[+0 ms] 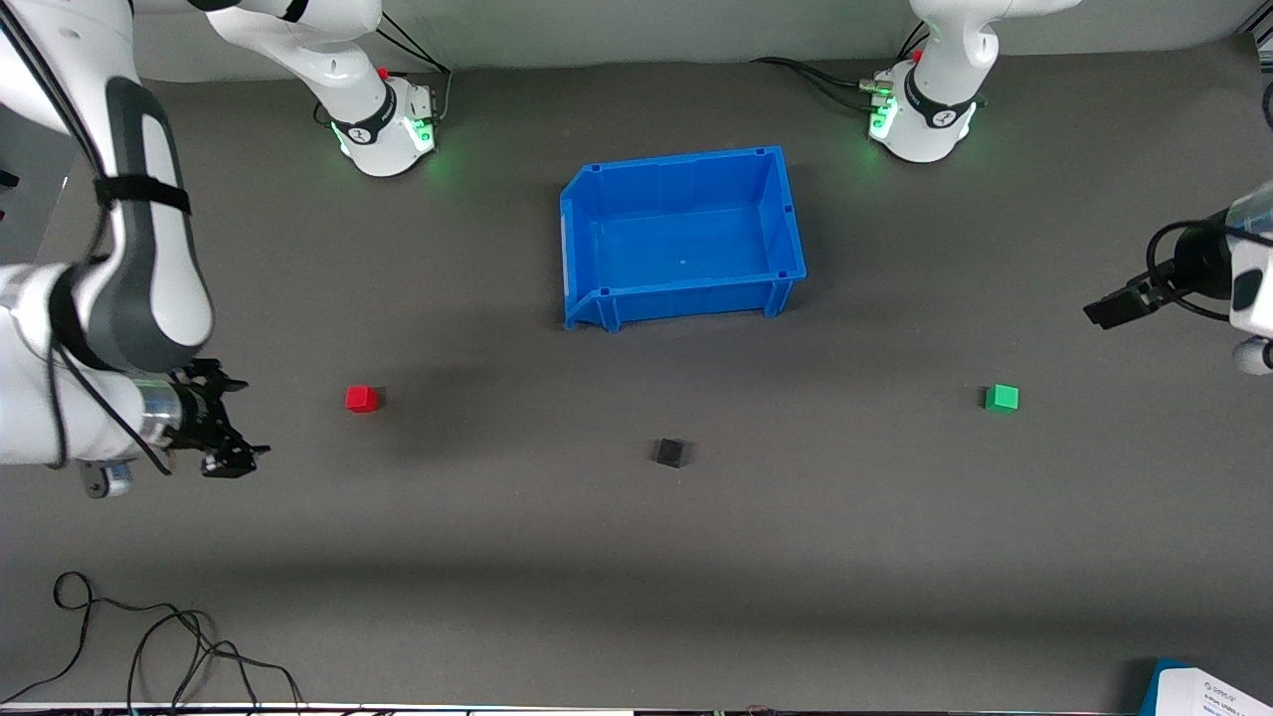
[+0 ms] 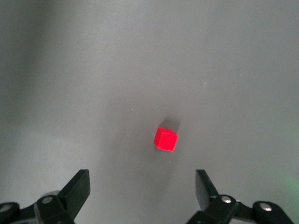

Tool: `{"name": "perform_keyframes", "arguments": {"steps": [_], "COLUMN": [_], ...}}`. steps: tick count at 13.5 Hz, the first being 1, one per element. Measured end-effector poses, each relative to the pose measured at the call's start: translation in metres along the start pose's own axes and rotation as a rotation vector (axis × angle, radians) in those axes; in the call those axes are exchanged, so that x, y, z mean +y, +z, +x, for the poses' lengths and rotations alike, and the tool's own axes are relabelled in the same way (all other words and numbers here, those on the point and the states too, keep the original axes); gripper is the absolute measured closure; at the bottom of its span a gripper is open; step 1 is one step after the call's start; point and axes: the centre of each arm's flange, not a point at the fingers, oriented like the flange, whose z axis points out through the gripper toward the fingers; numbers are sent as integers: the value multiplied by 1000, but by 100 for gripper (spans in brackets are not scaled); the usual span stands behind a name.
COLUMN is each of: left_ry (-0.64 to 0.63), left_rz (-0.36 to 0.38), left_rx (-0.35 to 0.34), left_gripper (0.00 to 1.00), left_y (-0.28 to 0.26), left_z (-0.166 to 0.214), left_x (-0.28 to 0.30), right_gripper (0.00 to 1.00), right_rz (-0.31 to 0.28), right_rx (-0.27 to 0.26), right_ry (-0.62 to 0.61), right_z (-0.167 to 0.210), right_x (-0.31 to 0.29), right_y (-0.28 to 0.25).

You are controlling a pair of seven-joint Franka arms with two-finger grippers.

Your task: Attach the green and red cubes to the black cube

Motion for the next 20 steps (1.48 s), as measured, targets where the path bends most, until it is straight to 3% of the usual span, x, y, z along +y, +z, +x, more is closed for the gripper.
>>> {"name": "perform_keyframes", "arguments": {"steps": [6, 10, 13, 20], "left_ry": [-439, -666, -751, -803], "left_rz": [-6, -78, -103, -123], "left_rx": [-44, -22, -7, -6], "left_gripper": [1, 0, 0, 0], "left_y": [63, 134, 183, 295], "left_z": [66, 98, 103, 110], "left_x": [-31, -52, -44, -20], "right_gripper": [0, 0, 2, 3], "right_rz": [50, 95, 74, 47], "right_rx": [-18, -38, -55, -56], "right_ry": [72, 121, 135, 146], "right_z": [-3, -7, -10, -10], "right_x": [32, 49, 51, 48], "right_y": [91, 154, 177, 206]}}
